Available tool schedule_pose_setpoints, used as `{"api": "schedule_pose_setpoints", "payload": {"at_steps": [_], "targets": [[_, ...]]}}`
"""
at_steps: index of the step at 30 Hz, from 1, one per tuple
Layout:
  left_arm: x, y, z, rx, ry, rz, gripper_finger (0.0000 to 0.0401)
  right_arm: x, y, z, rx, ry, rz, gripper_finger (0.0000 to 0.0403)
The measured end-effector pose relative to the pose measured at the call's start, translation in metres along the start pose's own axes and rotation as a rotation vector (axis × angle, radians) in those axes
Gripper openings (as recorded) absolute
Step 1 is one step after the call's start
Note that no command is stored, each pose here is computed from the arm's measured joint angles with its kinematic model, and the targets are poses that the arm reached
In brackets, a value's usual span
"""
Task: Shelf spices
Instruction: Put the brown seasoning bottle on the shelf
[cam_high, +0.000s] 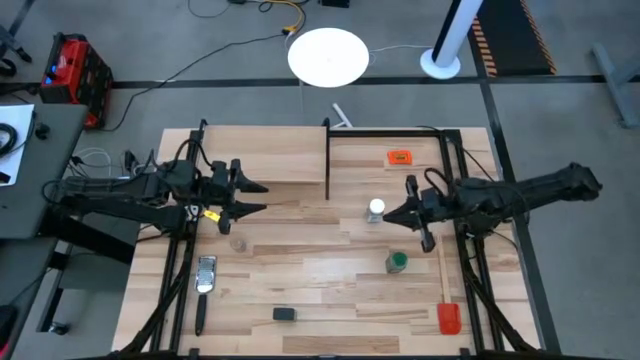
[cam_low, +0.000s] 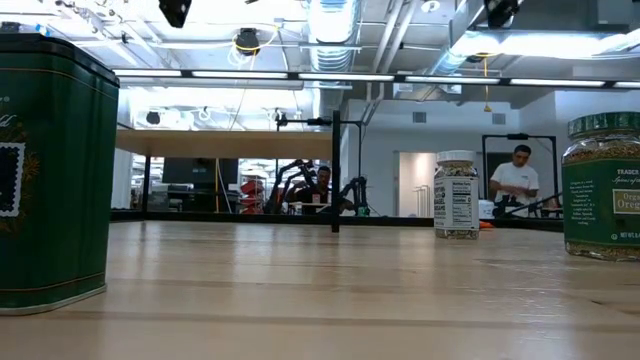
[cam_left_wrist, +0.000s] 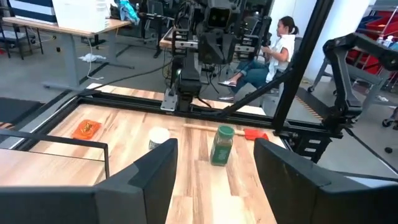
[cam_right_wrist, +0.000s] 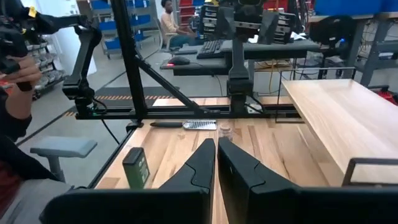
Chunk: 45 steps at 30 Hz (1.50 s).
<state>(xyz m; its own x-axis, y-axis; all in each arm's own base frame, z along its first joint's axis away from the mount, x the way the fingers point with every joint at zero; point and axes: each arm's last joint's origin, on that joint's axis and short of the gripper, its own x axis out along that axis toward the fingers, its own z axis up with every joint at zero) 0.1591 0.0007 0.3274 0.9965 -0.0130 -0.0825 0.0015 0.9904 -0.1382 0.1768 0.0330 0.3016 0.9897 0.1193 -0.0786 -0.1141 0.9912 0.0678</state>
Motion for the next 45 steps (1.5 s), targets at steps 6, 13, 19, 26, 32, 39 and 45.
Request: {"api": "schedule_pose_setpoints", "payload": {"at_steps": [6,13,19,26,32,39,45], "targets": [[0.001,-0.001,-0.005,-0.033,0.036,-0.028,0.0205,0.016,0.001,-0.001,0.009,0.045,-0.004,0.0026],[0.001,-0.013,-0.012,0.063,0.092,-0.150,0.0205,0.029,-0.001,-0.011,-0.052,0.101,-0.018,0.0026],[0.000,-0.027,-0.013,0.160,0.085,-0.242,0.0205,0.039,0.002,-0.020,-0.057,0.152,-0.008,0.0026],[-0.001,-0.030,-0.013,0.233,0.075,-0.269,0.0205,0.046,0.010,-0.028,-0.051,0.194,0.025,0.0026],[-0.001,-0.030,-0.013,0.189,0.077,-0.239,0.0205,0.046,0.015,-0.029,-0.047,0.200,0.046,0.0026],[0.000,-0.028,-0.013,0.104,0.086,-0.181,0.0205,0.045,0.013,-0.027,-0.044,0.182,0.038,0.0026],[0.000,-0.028,-0.013,0.203,0.070,-0.180,0.0205,0.045,0.013,-0.027,-0.044,0.186,0.036,0.0026]]}}
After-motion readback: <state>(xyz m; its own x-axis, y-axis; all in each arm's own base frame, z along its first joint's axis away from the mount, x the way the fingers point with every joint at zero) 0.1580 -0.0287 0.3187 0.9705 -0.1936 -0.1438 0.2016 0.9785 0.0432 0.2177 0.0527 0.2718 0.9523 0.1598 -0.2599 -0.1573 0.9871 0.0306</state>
